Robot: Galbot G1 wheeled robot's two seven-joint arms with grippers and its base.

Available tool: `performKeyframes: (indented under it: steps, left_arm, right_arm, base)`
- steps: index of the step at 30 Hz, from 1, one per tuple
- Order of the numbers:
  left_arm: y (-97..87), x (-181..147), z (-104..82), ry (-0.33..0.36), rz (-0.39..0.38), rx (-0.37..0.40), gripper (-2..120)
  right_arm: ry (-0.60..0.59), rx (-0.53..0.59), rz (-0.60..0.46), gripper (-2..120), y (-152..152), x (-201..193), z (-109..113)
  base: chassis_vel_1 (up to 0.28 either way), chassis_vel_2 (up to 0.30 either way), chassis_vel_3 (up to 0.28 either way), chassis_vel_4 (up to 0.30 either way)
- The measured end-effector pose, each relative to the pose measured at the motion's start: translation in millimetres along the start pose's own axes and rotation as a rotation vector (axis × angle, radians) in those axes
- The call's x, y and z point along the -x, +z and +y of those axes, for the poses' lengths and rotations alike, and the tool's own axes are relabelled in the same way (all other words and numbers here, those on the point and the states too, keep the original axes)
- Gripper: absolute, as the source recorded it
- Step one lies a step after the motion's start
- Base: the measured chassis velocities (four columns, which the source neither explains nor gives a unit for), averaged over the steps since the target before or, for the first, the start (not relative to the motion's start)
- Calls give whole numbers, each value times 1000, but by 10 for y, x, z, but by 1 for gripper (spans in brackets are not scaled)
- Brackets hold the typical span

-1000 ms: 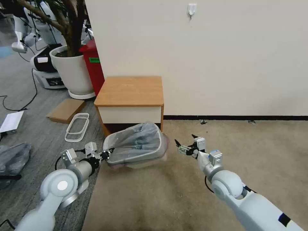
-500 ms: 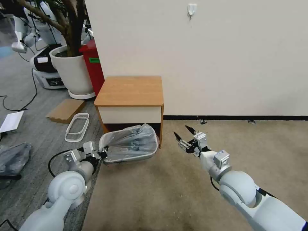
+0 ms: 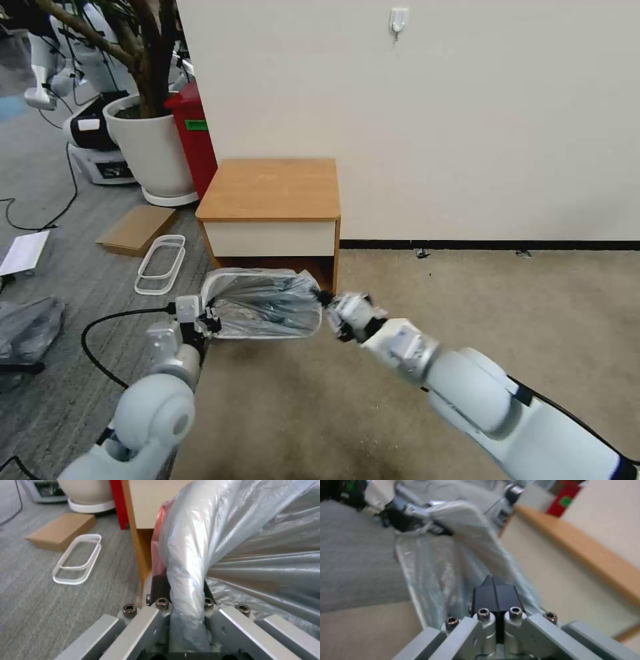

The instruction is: Pick up the garbage bag from the table and place it over the trash can.

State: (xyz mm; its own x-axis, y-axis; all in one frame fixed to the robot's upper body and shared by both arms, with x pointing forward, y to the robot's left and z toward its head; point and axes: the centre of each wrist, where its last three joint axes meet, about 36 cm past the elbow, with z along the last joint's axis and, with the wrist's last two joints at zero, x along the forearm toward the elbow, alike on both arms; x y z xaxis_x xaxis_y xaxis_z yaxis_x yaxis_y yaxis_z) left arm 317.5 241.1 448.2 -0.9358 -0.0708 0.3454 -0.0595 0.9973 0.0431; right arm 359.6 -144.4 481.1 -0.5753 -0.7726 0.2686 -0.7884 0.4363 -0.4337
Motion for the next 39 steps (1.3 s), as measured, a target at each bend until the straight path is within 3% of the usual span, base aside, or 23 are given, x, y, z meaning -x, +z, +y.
performKeyframes:
  steps: [8, 16, 21, 39]
  left_arm:
    - [139, -170, -137, 27, -11, 42, 2]
    - [187, -208, -144, 39, -16, 52, 2]
    - [180, -178, -165, 46, -20, 53, 2]
    - [257, -150, -284, 69, -3, 47, 2]
  right_arm:
    - [-127, -14, 122, 0, -13, 374, -38]
    - [-174, -42, 221, 0, 140, 582, -75]
    - [-183, -76, 288, 0, 121, 722, -70]
    - [-158, -159, 382, 0, 27, 1028, -50]
  base:
    - [0, 0, 0, 0]
    - [0, 0, 0, 0]
    - [0, 0, 0, 0]
    - [0, 0, 0, 0]
